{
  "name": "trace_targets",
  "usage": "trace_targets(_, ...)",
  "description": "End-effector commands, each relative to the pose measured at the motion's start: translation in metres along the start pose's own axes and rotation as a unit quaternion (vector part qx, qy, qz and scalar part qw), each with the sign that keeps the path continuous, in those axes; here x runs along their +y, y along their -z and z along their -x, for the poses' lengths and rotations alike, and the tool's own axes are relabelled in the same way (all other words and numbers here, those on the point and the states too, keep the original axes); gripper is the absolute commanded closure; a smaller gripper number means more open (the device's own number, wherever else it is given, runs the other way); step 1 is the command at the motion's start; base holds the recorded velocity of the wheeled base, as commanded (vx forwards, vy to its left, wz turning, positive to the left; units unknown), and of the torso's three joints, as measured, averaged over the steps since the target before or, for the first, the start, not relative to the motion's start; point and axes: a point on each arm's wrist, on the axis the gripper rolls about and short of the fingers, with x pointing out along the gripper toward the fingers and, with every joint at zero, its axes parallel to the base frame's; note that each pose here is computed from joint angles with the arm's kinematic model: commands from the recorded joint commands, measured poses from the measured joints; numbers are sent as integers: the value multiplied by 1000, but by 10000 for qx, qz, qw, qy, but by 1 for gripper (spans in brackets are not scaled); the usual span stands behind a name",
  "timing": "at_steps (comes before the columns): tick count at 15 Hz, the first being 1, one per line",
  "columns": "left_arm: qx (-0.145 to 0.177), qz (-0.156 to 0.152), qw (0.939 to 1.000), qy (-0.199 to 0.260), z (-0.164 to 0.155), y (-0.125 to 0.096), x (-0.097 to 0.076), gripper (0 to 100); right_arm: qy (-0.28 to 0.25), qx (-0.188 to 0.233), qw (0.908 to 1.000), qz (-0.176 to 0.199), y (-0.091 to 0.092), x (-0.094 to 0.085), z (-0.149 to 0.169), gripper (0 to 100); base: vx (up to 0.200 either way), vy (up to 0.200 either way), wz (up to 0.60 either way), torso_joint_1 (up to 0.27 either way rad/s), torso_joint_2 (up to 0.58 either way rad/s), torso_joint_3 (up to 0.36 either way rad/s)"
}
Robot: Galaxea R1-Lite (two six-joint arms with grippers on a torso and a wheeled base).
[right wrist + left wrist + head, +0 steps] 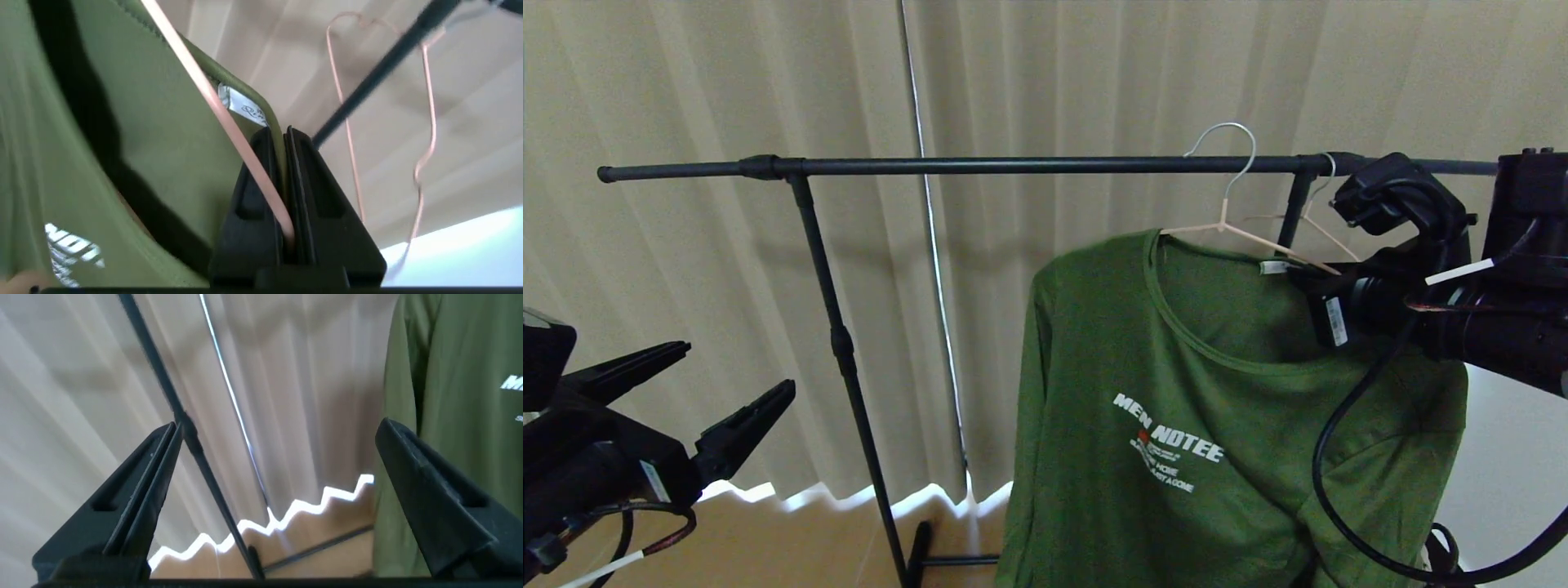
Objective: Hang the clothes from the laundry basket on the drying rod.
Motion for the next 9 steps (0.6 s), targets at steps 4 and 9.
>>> trace_targets(4,0,-1,10000,3,0,0,0,0,-29,30,10000,15,1,2,-4,100,200,0,0,2,2,4)
trace_targets(9,43,-14,10000,20,0,2,-1,0,-85,77,9996,-242,3,5,-11,100,0,0,0,0,0,0)
